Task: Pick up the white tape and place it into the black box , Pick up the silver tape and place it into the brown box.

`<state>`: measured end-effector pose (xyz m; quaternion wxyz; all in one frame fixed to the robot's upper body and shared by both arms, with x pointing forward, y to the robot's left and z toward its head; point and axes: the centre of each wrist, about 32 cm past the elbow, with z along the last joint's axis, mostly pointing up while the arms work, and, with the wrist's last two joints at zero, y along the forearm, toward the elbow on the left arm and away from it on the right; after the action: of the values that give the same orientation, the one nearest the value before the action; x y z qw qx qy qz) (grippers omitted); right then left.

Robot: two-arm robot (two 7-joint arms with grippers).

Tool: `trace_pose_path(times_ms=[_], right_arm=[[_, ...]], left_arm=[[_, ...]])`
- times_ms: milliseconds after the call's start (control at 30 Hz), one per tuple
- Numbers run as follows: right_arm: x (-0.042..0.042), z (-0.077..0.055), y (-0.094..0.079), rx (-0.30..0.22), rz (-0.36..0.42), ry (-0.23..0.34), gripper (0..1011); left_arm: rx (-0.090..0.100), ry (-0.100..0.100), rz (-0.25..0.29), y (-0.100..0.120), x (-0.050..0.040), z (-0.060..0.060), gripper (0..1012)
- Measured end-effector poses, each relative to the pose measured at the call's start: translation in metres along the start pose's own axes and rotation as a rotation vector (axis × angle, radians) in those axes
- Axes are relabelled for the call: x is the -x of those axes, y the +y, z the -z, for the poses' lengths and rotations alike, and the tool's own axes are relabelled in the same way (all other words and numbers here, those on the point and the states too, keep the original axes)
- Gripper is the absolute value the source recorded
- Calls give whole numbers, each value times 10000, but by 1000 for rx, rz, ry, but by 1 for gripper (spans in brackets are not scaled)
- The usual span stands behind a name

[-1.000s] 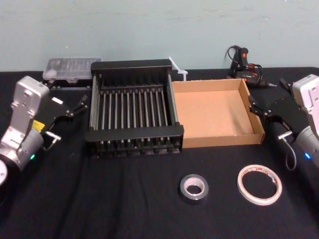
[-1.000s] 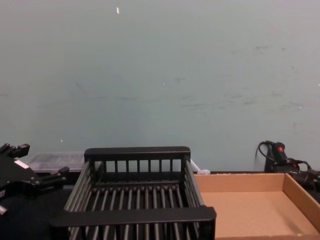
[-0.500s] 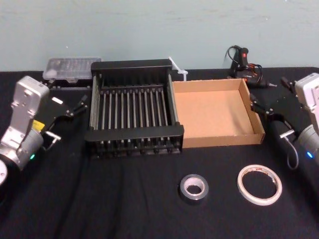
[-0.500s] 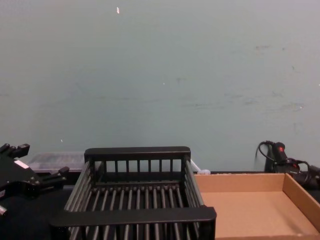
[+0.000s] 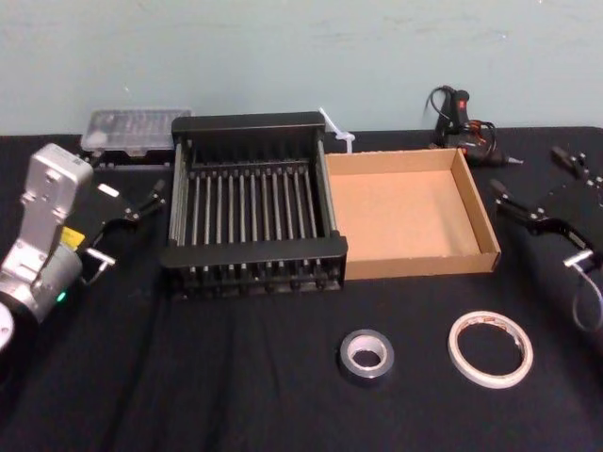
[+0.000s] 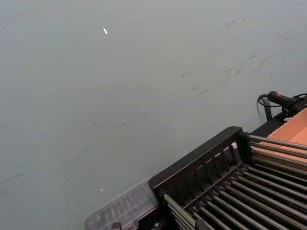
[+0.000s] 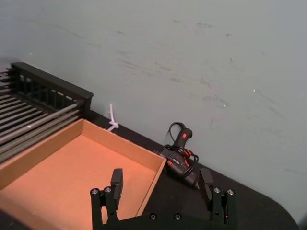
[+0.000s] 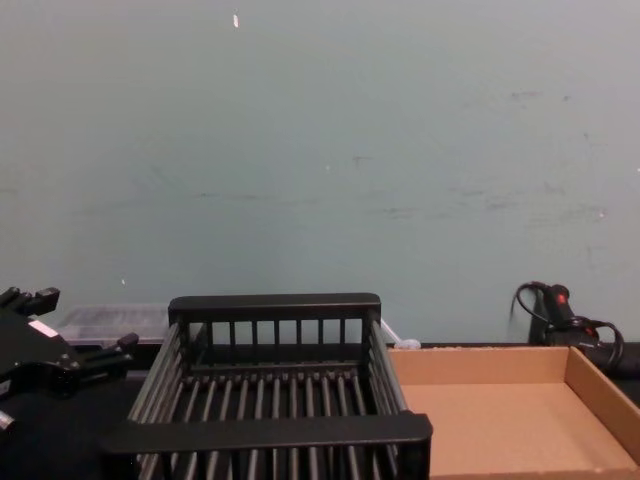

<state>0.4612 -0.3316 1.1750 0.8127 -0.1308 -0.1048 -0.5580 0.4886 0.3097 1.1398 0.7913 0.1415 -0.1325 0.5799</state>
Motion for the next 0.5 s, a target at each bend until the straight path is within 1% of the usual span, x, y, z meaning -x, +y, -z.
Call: trace_pose_path(times_ms=[67,167,200,233,267,367,500], right_arm=[[-30,-41,-84,5,-14,20,1002],[-51,-70,-172,13,-25,37,1002],[-57,-91,-234,20,-32,49,1002],[-57,-95,-260,24,-34,54,1002],[-55,-106,-322,35,-40,67,1002],[-42,-110,-410,55,-49,85,1002],[-14,-101,-557,100,-70,111,1002]], left_arm=[[0,0,0,0,0,0,1001],[0,0,0,0,0,0,1001],[0,0,0,0,0,0,1001],[0,0,0,0,0,0,1001],[0,0,0,0,0,0,1001],[0,0,0,0,0,0,1001],[0,0,0,0,0,0,1001]])
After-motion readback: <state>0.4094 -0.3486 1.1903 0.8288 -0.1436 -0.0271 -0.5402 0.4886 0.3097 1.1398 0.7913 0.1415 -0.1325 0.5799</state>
